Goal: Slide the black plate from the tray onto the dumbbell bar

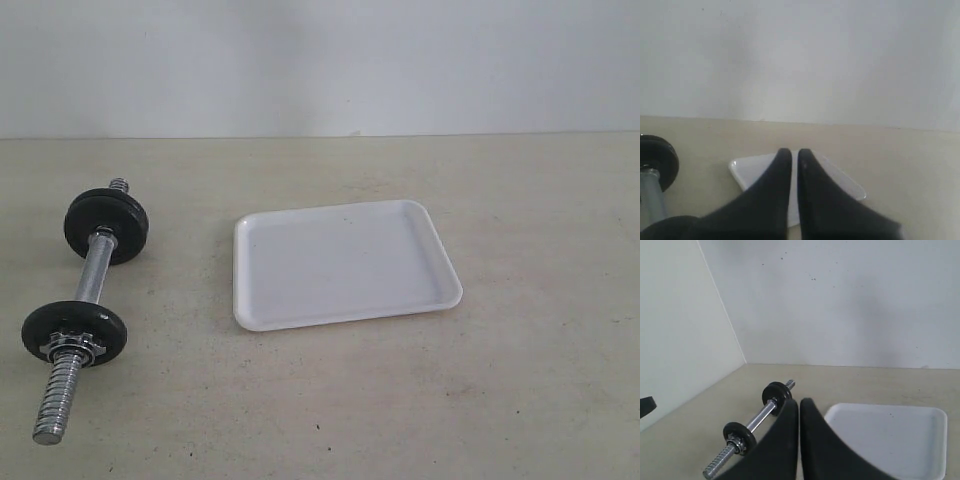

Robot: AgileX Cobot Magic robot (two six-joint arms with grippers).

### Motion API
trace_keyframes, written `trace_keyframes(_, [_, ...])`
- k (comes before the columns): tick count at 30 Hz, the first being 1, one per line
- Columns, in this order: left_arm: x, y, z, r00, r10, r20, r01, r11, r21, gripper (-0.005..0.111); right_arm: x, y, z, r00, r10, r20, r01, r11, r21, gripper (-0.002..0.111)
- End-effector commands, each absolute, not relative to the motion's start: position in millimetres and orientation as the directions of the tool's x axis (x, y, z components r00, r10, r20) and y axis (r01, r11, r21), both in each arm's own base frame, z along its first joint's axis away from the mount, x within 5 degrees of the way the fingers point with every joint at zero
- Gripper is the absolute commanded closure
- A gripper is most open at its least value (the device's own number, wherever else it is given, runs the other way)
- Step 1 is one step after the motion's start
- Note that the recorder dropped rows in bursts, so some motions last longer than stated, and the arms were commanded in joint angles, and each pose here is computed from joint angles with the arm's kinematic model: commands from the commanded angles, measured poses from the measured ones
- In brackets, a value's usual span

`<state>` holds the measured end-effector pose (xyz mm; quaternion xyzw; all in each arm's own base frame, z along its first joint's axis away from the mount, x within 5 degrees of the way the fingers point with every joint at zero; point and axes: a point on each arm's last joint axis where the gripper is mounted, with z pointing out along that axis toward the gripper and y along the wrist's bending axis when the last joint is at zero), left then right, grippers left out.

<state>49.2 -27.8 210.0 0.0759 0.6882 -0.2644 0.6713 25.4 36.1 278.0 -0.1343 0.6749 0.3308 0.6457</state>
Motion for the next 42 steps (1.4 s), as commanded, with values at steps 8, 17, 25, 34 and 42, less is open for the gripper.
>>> trace_keyframes(8, [49.5,-27.1,209.7,-0.010,-0.124,-0.992,0.461,0.880,-0.114,0.102,38.2,34.9,246.7,-0.095,0.173,-0.980,-0.555,0.808,0.196,0.109])
trace_keyframes(17, [49.1,-28.0,208.7,-0.021,-0.119,-0.993,0.469,0.876,-0.115,0.102,46.6,30.7,229.2,-0.086,0.214,-0.973,-0.489,0.842,0.229,0.109])
trace_keyframes(25, [49.1,-28.0,208.7,-0.022,-0.120,-0.992,0.469,0.875,-0.117,0.102,46.5,30.9,229.0,-0.089,0.213,-0.973,-0.490,0.841,0.229,0.109])
trace_keyframes(34, [49.1,-28.0,208.7,-0.022,-0.120,-0.992,0.469,0.875,-0.117,0.102,45.8,32.1,227.6,-0.123,0.232,-0.965,-0.496,0.828,0.262,0.109])
trace_keyframes(42, [50.4,-25.5,207.1,0.185,0.333,-0.924,0.401,0.833,0.381,0.102,45.6,32.4,227.2,-0.129,0.233,-0.964,-0.498,0.826,0.266,0.109])
